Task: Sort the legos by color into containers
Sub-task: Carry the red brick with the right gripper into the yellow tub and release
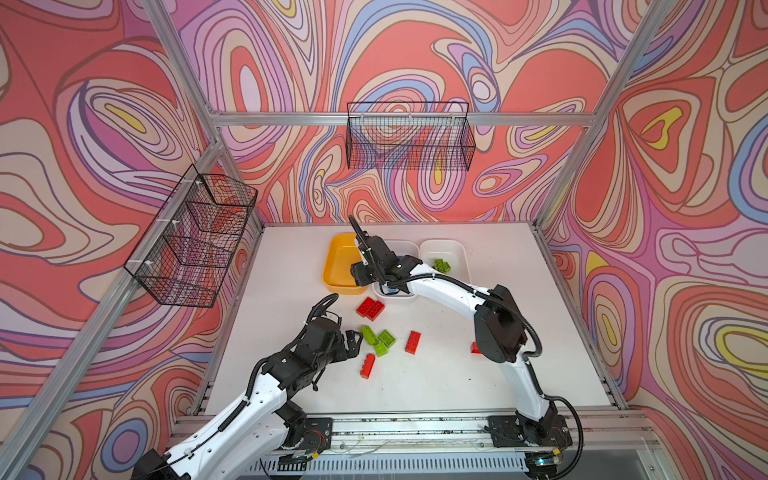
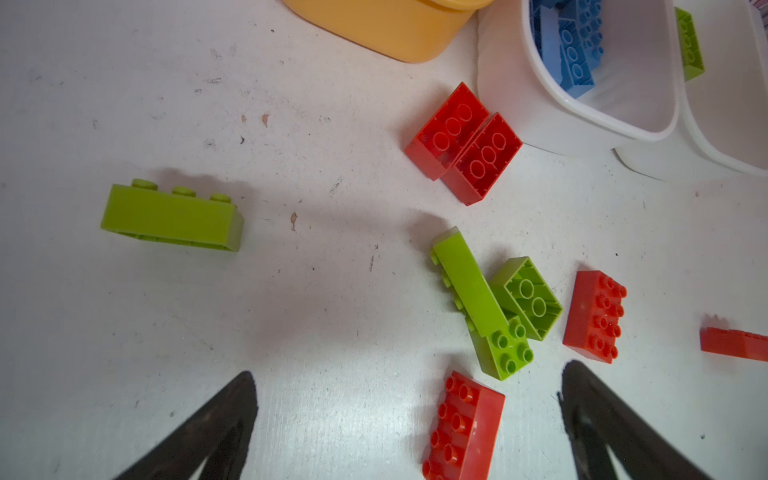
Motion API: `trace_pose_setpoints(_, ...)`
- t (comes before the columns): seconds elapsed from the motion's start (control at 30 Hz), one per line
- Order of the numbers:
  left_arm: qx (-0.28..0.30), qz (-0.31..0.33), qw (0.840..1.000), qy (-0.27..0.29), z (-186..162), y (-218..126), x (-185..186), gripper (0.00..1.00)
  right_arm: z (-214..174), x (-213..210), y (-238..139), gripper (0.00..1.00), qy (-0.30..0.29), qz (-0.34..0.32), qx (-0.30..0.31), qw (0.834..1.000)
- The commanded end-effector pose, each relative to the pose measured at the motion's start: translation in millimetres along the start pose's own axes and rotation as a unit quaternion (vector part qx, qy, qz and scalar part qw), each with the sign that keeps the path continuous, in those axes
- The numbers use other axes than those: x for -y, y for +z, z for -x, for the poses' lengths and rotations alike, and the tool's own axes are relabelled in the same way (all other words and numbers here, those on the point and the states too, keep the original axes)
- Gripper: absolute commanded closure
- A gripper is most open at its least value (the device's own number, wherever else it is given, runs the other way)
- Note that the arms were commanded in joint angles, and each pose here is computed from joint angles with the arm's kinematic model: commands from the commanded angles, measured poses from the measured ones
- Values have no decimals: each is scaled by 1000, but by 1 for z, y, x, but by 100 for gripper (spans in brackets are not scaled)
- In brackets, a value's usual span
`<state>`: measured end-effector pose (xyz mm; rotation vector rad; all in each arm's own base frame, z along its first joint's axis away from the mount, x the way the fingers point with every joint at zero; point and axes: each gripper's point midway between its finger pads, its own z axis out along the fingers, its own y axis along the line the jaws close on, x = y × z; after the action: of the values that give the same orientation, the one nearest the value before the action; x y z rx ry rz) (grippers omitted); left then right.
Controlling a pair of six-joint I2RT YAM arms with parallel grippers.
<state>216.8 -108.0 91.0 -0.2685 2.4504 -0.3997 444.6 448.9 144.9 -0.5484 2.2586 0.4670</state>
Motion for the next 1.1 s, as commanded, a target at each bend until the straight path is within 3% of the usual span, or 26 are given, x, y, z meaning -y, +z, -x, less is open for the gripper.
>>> trace_pose_setpoints(0.0,-8,42,999,-12,-7,4,-16,0,9,-1,20,51,-28,15,3,999)
trace_pose_setpoints(0.2,-3,63,998,-5,3,4,-16,0,9,8,58,49,-22,25,3,999)
trace_pose_setpoints(0.33,2,61,998,3,17,3,-5,0,21,-2,54,26,-19,64,18,998)
trace_pose_setpoints(0.6,3,46,999,23,34,7,15,0,76,-16,-22,3,-24,88,80,993)
trace_pose_setpoints(0.73,3,37,999,36,42,10,26,0,81,-11,-55,2,-17,77,92,993)
trace_pose_setpoints(0.87,-6,39,998,56,48,18,35,0,64,10,-79,2,-5,34,80,996)
trace_pose_setpoints(1.07,-18,43,996,71,57,46,51,0,3,44,-137,2,22,-10,65,998)
